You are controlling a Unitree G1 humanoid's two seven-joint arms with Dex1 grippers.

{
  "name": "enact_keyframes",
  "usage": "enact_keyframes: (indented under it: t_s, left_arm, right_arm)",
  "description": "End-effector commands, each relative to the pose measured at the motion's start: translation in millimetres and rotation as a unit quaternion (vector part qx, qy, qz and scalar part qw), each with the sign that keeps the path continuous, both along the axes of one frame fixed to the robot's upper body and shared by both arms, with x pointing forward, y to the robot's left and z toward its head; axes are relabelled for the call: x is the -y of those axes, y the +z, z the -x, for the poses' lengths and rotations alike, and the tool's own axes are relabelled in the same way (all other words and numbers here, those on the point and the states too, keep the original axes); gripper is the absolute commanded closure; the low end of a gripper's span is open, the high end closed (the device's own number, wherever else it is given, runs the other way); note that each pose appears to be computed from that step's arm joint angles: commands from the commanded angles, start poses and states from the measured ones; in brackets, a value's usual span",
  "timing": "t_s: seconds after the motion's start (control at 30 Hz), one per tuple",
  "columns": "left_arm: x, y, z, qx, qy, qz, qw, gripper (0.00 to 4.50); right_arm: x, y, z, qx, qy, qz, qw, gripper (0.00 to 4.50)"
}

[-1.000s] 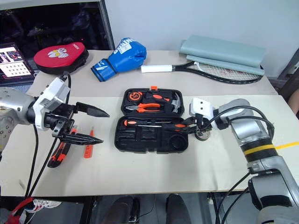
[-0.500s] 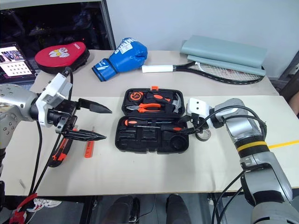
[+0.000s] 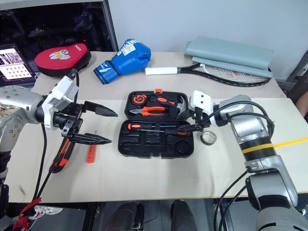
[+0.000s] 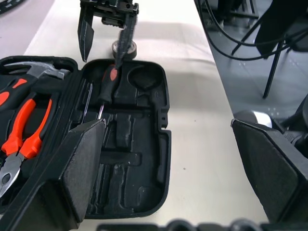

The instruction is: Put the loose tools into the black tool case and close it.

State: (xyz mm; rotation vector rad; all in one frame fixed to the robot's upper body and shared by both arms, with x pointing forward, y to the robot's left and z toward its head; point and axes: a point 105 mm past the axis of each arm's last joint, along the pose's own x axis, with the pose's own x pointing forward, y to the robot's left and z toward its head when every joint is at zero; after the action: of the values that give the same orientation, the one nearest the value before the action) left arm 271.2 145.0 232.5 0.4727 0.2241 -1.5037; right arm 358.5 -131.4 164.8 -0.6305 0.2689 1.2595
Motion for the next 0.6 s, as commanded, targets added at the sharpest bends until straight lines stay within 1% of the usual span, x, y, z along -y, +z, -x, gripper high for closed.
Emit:
enact_keyframes:
  t_s: [0.03,0.07,0.1,0.13,0.23,0.37,0.6]
  left_arm:
    - [-2,6,-3,0.028,-0.001,-0.006,1.000,0.00]
    - [-2,6,-4,0.028,0.001,-0.007,1.000,0.00]
    - [-3,5,-4,0.029,0.001,-0.008,1.000,0.00]
    - [-3,5,-5,0.029,0.002,-0.008,1.000,0.00]
    - [-4,5,-5,0.029,0.003,-0.008,1.000,0.00]
    - [-4,4,-4,0.029,0.005,-0.009,1.000,0.00]
    - [-5,3,-5,0.029,0.006,-0.009,1.000,0.00]
  right_arm:
    - [-3,4,-6,0.014,-0.008,-0.001,1.000,3.59]
    - [-4,3,-7,0.014,-0.007,0.000,1.000,3.91]
    - [-5,3,-7,0.014,-0.007,0.000,1.000,4.35]
    - [-7,2,-7,0.013,-0.005,-0.001,1.000,4.49]
    - [-16,-5,-3,0.008,0.011,0.009,1.000,4.49]
    - [-24,-8,-1,0.003,0.016,0.001,1.000,4.49]
    - [-28,-12,-4,-0.003,0.010,0.005,1.000,4.49]
